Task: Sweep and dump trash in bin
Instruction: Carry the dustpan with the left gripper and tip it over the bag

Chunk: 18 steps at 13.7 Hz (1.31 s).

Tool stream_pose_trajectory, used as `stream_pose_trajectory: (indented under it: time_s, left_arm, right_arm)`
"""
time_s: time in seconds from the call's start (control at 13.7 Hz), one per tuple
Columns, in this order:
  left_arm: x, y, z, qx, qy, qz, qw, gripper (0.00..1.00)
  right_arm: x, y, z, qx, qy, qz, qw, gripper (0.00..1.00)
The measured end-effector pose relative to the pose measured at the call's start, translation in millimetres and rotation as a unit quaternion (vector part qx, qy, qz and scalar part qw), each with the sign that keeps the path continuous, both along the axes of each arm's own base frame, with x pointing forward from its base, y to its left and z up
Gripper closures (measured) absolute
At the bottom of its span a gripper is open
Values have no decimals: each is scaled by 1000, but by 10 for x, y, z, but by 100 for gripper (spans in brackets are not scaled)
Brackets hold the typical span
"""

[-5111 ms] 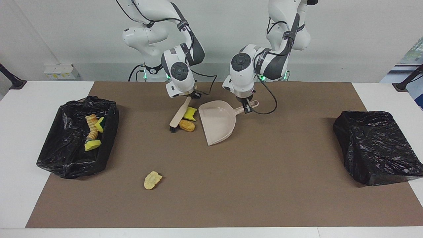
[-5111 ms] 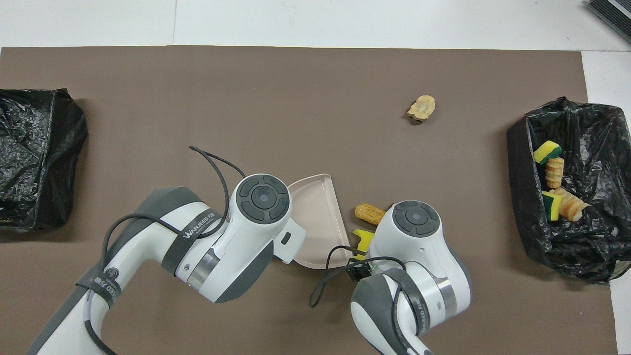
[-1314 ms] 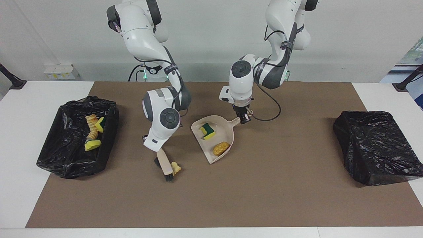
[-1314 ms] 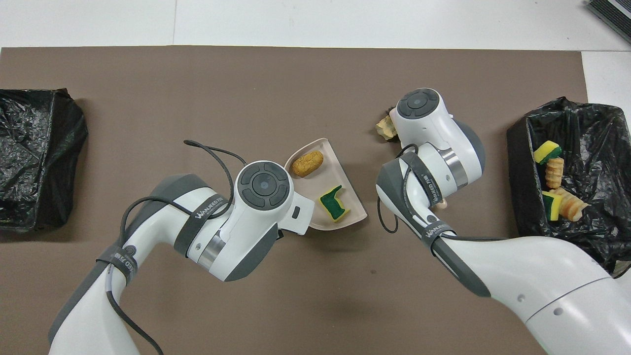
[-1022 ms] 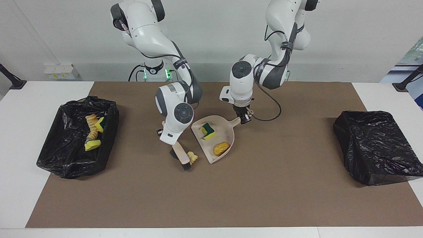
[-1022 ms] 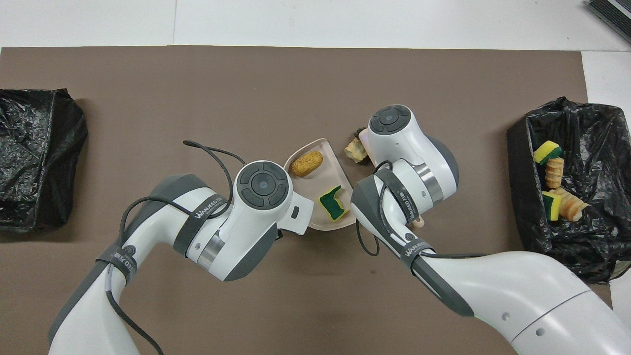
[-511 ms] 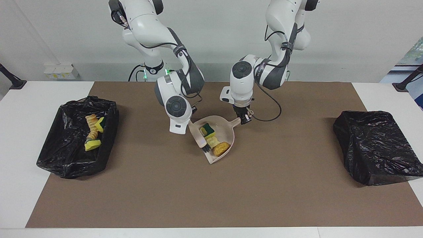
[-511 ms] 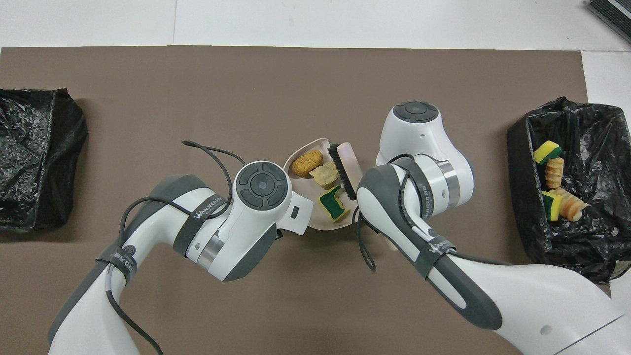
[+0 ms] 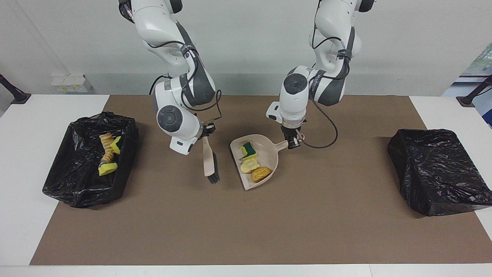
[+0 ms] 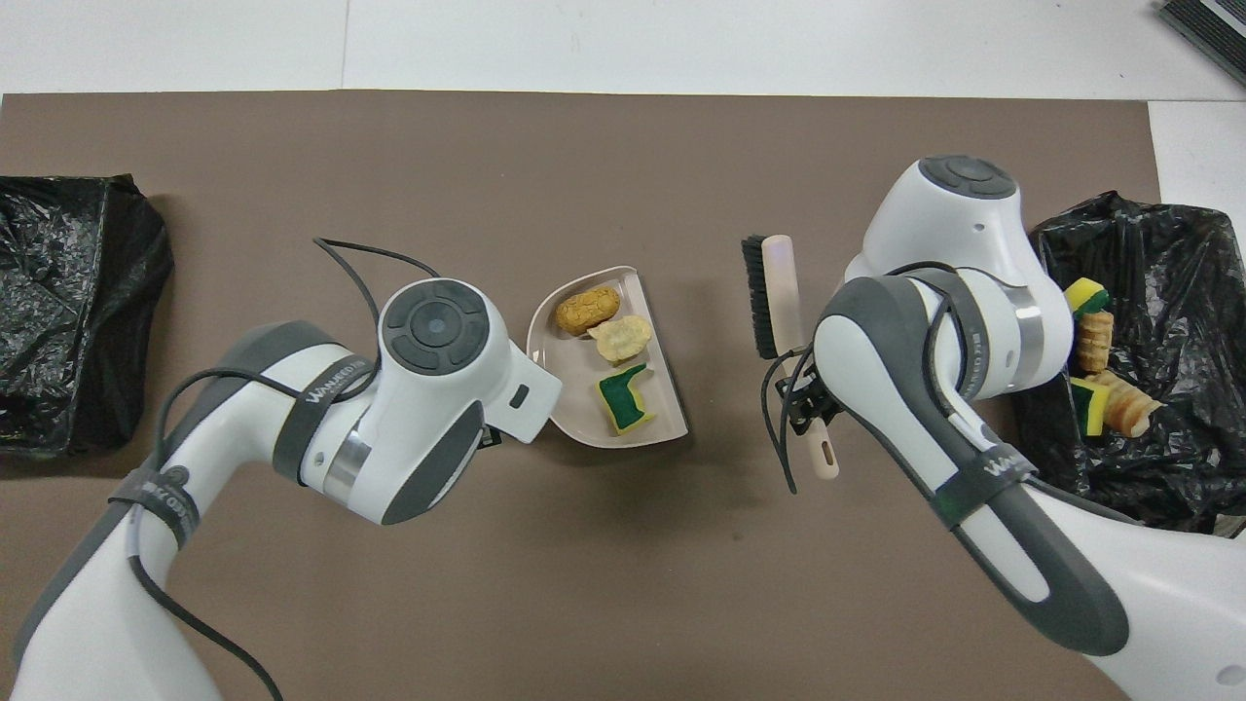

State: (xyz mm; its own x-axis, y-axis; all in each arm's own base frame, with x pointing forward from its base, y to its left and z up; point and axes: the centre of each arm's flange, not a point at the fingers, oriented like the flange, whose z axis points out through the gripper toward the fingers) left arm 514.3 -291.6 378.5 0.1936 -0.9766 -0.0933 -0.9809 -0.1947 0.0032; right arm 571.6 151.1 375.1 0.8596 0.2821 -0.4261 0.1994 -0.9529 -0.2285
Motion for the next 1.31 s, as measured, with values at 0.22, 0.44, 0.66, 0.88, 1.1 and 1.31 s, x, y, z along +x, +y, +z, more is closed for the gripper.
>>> stream_pose_trajectory:
  time_s: [0.22, 0.44, 0.66, 0.88, 1.1, 1.31]
  left_arm:
    - [140, 625, 266, -6, -10, -5, 1000, 67]
    - [285, 1500, 545, -10, -20, -12, 1000, 67]
    - [360, 2474, 746, -8, -16, -9, 1000, 67]
    - [383, 3397, 869, -6, -26, 17, 1000, 67]
    - [380, 4207, 1127, 1, -51, 53, 997, 67]
    - [348, 5052, 1382, 26, -70, 54, 996, 67]
  right_arm:
    - [-104, 1, 125, -53, 25, -66, 996, 73]
    - [-402, 636, 170, -112, 35, -101, 988, 73]
    - [-769, 1272, 239, -130, 45, -120, 983, 73]
    - [-1048, 1656, 295, -114, 59, -113, 985, 73]
    - [-1441, 2255, 140, -120, 68, -124, 983, 73]
    - [-1784, 2655, -26, -123, 88, -106, 983, 73]
